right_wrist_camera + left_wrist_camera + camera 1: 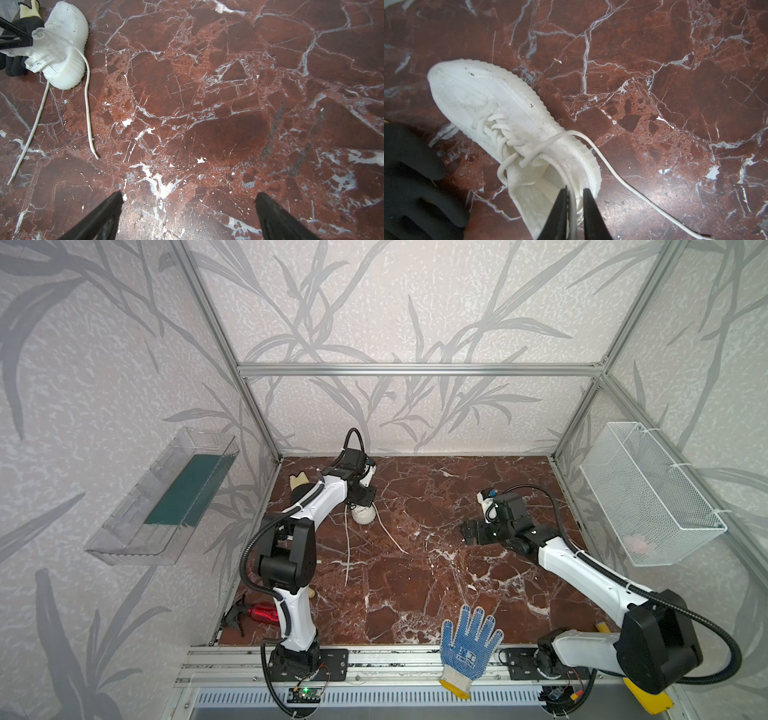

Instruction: Tie the shoes

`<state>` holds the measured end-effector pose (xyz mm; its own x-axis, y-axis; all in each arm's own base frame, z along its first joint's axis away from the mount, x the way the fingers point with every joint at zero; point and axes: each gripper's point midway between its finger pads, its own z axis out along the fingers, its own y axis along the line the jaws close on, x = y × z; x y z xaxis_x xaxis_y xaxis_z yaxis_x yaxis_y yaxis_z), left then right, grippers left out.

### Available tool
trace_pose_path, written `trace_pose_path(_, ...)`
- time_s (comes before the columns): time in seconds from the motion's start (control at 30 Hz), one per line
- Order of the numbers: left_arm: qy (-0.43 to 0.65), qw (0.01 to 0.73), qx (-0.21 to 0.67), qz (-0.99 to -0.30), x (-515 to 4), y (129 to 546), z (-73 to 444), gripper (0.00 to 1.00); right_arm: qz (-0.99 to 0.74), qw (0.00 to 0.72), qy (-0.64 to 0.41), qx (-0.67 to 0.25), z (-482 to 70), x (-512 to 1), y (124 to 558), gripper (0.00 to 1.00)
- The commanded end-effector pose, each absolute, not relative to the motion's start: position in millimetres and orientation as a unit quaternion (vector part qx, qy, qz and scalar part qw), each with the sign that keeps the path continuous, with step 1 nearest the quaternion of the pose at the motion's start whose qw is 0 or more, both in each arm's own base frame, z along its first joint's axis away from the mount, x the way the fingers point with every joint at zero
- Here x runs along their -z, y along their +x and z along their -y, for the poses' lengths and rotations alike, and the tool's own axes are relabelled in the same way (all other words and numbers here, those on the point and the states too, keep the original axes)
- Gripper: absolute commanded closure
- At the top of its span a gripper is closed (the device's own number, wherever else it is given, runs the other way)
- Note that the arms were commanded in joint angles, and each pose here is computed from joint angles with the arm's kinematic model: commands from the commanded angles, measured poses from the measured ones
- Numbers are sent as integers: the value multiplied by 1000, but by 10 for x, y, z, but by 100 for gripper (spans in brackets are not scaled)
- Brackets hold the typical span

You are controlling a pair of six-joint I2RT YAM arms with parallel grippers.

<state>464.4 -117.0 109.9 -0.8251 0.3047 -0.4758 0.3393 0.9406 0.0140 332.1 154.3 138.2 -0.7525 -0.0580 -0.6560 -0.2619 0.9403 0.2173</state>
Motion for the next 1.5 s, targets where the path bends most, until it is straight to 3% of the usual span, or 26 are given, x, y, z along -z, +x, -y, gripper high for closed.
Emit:
trace_pose_path(0.0, 178, 210, 24, -961, -1028, 4550, 1137, 89, -925, 334, -77, -163, -1571, -1430, 3279, 1)
trace_pose_path(0.13, 184, 209, 25, -960, -1024, 4499, 1164, 100, -926, 331, -72, -165, -1576, -1420, 3279, 1)
trace_pose_path(0.73, 339, 174, 70, -922, -1272, 3837, 1843, 100, -929, 331, -59, -156, -1538, -1371, 3297, 1)
trace_pose_path(1.2, 362, 164, 95, -913, -1346, 3010, 1944, 100, -933, 314, -54, -169, -1606, -1244, 3321, 1)
trace_pose_path(1.47, 293, 236, 129, -917, -1460, 3017, 1946, 67, -936, 302, -58, -169, -1626, -1209, 3320, 1)
